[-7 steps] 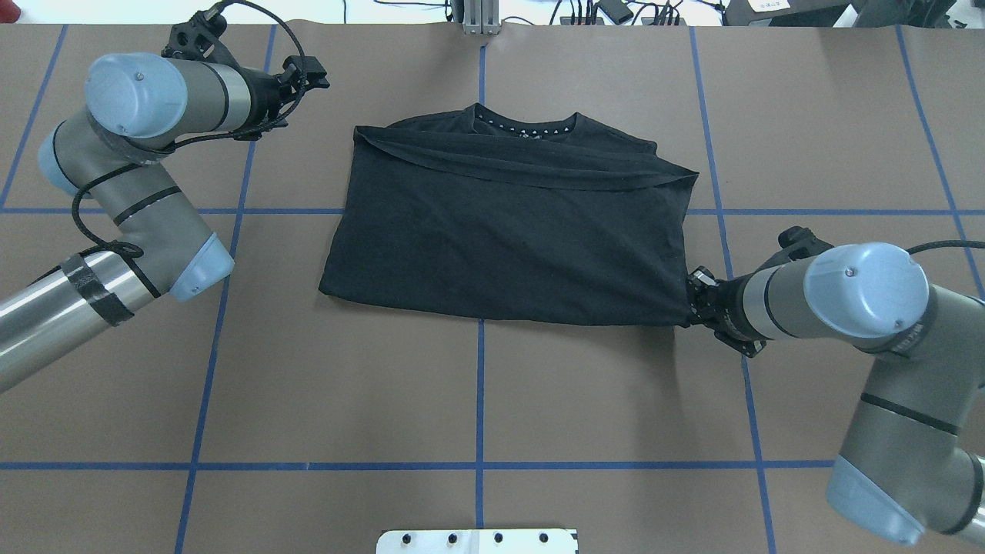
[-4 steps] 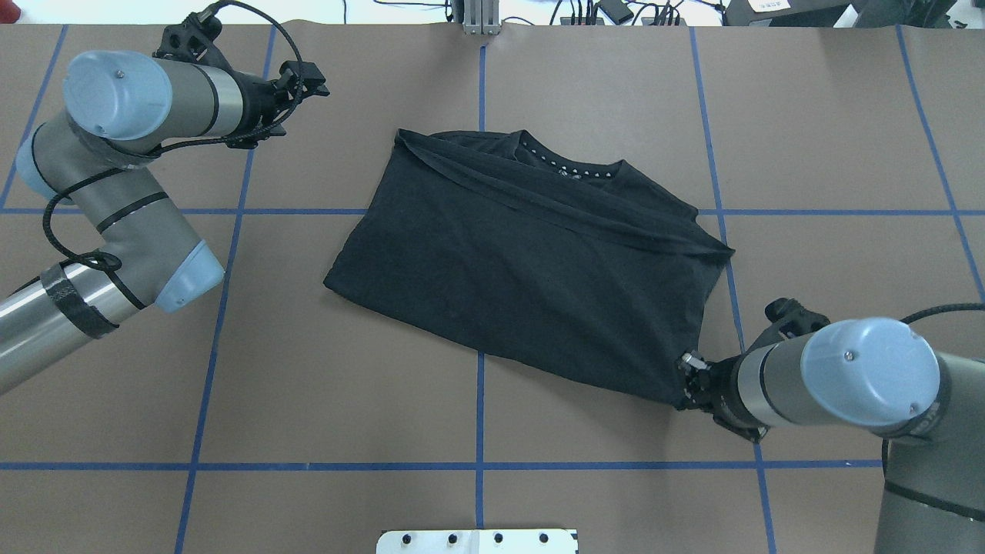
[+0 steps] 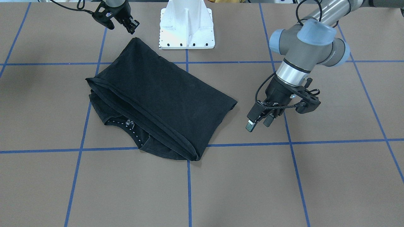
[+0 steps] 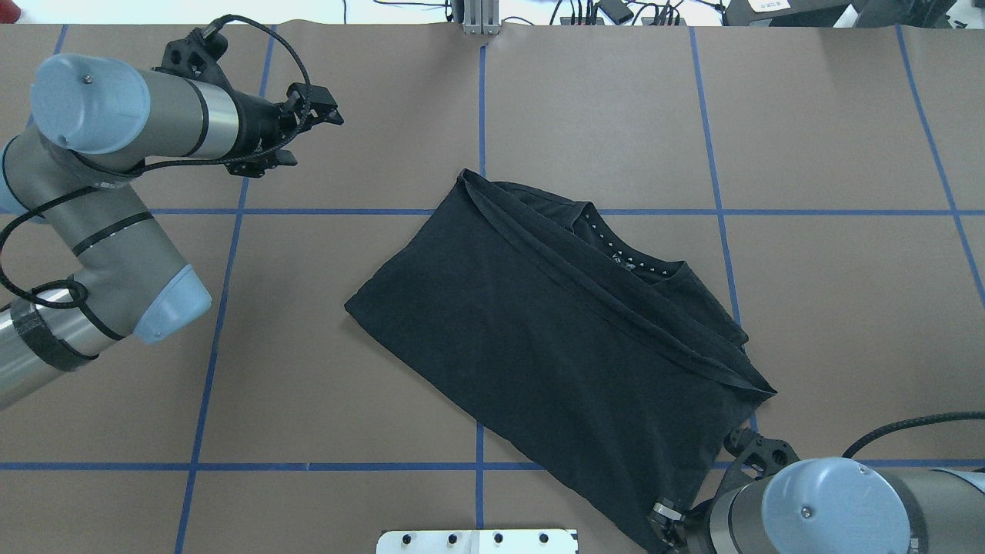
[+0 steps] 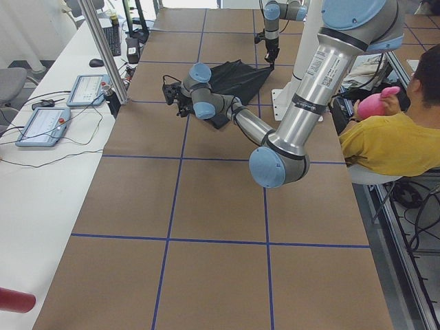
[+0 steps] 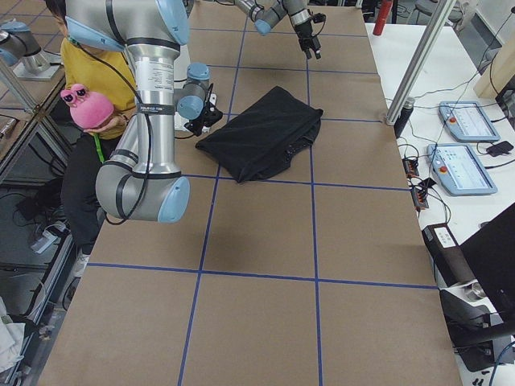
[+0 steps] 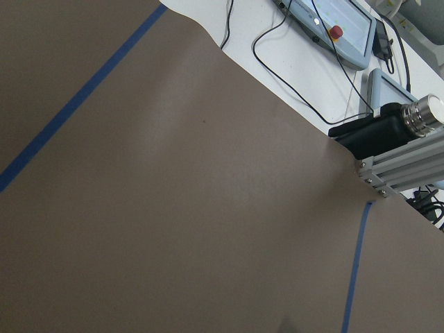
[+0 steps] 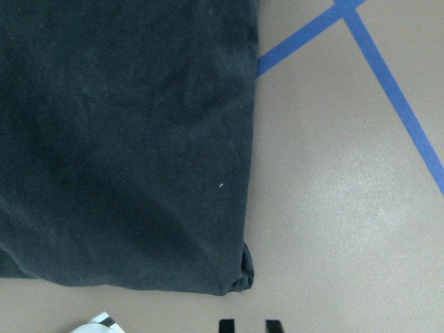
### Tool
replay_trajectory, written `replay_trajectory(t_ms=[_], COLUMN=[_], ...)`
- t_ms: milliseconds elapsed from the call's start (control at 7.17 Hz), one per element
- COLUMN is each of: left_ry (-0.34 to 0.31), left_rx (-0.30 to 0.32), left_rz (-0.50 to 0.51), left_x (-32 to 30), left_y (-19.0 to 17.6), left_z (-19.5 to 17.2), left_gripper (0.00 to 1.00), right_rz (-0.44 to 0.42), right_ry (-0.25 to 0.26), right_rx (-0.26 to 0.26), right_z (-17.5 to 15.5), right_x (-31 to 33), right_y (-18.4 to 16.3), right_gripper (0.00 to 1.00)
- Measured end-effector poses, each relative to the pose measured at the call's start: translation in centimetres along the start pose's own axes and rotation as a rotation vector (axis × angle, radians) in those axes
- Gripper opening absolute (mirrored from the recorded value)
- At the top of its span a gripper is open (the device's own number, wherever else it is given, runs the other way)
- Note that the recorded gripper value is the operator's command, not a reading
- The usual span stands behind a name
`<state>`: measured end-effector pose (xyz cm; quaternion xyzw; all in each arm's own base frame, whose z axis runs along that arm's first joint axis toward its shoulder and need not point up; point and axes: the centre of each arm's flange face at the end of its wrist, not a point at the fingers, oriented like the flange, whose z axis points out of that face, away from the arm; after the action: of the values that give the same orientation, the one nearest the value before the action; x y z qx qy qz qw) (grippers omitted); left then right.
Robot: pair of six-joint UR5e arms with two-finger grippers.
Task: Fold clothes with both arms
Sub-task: 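Drag the shirt edge toward the robot with the right gripper, rotating the shirt, then grasp the shirt's other side with the left gripper while the right gripper holds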
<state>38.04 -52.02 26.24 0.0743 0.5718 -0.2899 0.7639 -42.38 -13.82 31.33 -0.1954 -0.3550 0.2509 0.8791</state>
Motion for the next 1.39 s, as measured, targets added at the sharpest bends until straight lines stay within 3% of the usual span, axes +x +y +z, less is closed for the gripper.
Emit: replay_trajectory(t_ms=[279,558,976,1115,1394], left_ry=[-0.054,-0.181,-0.292,-0.294,-0.284], left_rx=[-0.076,-0.058,-0.036,-0.036,-0.041], left_rz=[-0.048,-0.022,0.024,0.029,0.032], left_x=[0.9,-1.6,-7.0,-7.7,-7.7], left_y=[7.6,14.3,15.8,15.8,16.1], left_z=[-0.2,2.0,4.9,5.9,6.7], left_gripper=[0.99,0.99,0.9,0.82,0.78], right_rz=[0.037,0.093,0.134,0.142,0.148], right_ry=[-0.042,-0.121,-0.218,-0.224,-0.223], right_rx=[0.023,0.061,0.087,0.094,0.1], right_z=[-1.4,-3.9,-6.2,-6.2,-6.0], right_x=[-1.3,-3.7,-8.2,-8.9,-9.2], right_y=[-1.9,-5.0,-7.3,-7.8,-8.2], right_gripper=[1.0,1.0,1.0,1.0,1.0])
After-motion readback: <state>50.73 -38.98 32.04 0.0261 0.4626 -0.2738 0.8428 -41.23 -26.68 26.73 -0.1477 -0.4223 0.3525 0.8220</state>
